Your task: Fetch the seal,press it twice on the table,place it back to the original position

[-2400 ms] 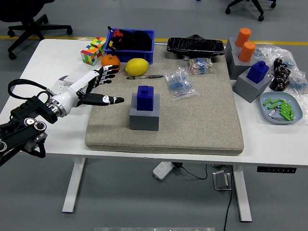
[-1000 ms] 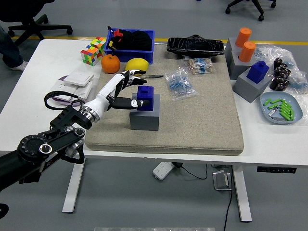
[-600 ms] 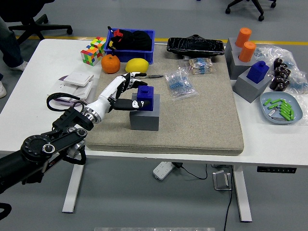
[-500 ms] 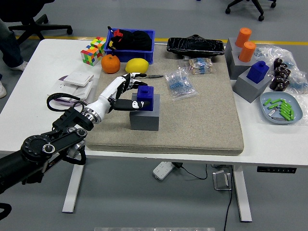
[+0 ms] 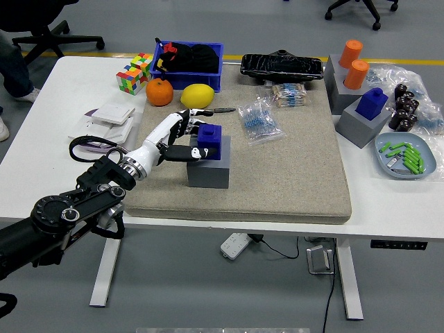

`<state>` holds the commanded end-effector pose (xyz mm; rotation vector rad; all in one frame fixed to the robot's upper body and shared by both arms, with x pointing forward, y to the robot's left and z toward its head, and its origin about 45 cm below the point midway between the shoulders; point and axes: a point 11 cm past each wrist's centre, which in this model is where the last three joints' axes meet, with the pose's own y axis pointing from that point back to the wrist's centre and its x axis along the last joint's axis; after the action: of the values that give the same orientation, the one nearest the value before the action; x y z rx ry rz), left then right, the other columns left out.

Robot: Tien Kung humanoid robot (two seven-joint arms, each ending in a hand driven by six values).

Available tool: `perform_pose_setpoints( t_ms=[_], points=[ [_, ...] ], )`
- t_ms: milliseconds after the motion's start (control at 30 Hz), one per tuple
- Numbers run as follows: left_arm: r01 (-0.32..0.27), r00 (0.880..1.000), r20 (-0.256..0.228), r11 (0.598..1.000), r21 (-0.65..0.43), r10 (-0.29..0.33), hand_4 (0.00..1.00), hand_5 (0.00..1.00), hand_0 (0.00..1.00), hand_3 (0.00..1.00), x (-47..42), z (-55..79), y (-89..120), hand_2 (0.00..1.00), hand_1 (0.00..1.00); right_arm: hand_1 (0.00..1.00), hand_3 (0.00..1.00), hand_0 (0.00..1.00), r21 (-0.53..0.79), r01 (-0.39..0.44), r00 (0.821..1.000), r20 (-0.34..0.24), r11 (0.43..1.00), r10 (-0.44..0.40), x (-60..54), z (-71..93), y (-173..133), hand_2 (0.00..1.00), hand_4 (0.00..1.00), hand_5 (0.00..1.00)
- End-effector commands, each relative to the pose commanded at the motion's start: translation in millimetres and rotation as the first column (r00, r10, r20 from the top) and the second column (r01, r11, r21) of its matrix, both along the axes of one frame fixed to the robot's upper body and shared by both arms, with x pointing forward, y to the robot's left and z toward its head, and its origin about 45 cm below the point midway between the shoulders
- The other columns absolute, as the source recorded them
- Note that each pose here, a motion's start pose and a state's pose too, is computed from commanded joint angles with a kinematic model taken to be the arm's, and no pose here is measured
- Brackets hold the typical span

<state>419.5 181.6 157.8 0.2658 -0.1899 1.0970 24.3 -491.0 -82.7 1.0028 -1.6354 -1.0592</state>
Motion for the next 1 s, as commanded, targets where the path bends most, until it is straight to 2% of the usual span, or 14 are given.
perform_pose_setpoints(
  t_ms=[67,100,267,300,467,500,767,1000],
  points=[
    [-0.002,1.000,0.003,1.000,0.000,0.002,0.836,0.002,0.695,0.741,-0.4,-0.5,0,0.607,0.644,0.684,0.618,0.734,0.000,-0.001,1.000,0.000,1.000,0.001,0.1,0.0,0,0.653,0.718,0.512],
    [-0.002,1.000,0.004,1.000,0.000,0.002,0.763,0.002,0.676,0.696,-0.6,-0.6,0,0.544,0.571,0.684,0.618,0.735,0.000,-0.001,1.000,0.000,1.000,0.001,0.0,0.0,0,0.653,0.718,0.513],
    [-0.007,1.000,0.011,1.000,0.003,0.007,0.763,0.002,0.676,0.696,-1.0,-1.3,0,0.544,0.571,0.684,0.618,0.735,0.001,-0.004,1.000,-0.004,1.000,0.004,-1.4,-0.2,0,0.653,0.718,0.513],
    [-0.008,1.000,0.011,1.000,0.004,0.008,0.715,0.002,0.655,0.623,-1.1,-1.6,0,0.500,0.523,0.684,0.618,0.735,0.001,-0.004,1.000,-0.005,1.000,0.004,-1.9,-0.2,0,0.653,0.718,0.512],
    [-0.017,0.999,0.031,1.000,0.000,0.017,0.715,0.002,0.655,0.623,-0.1,0.5,0,0.500,0.523,0.684,0.618,0.735,-0.002,-0.004,1.000,-0.006,1.000,0.004,-2.0,0.2,-1,0.653,0.718,0.512],
    [-0.020,0.999,0.037,1.000,-0.004,0.020,0.672,0.002,0.649,0.599,0.3,1.4,0,0.481,0.505,0.684,0.618,0.735,-0.001,-0.003,1.000,-0.005,1.000,0.003,-1.9,0.2,-1,0.653,0.718,0.512],
    [-0.050,0.994,0.094,0.998,-0.035,0.053,0.654,0.002,0.643,0.581,3.1,10.2,2,0.458,0.476,0.684,0.618,0.735,0.000,-0.001,1.000,-0.005,1.000,0.001,-2.7,-0.3,0,0.653,0.718,0.512],
    [-0.061,0.990,0.121,0.996,-0.070,0.069,0.652,0.002,0.638,0.576,3.5,17.7,4,0.452,0.472,0.684,0.618,0.735,0.002,0.005,1.000,-0.004,1.000,-0.005,-3.8,-1.0,1,0.652,0.718,0.511]
  ],
)
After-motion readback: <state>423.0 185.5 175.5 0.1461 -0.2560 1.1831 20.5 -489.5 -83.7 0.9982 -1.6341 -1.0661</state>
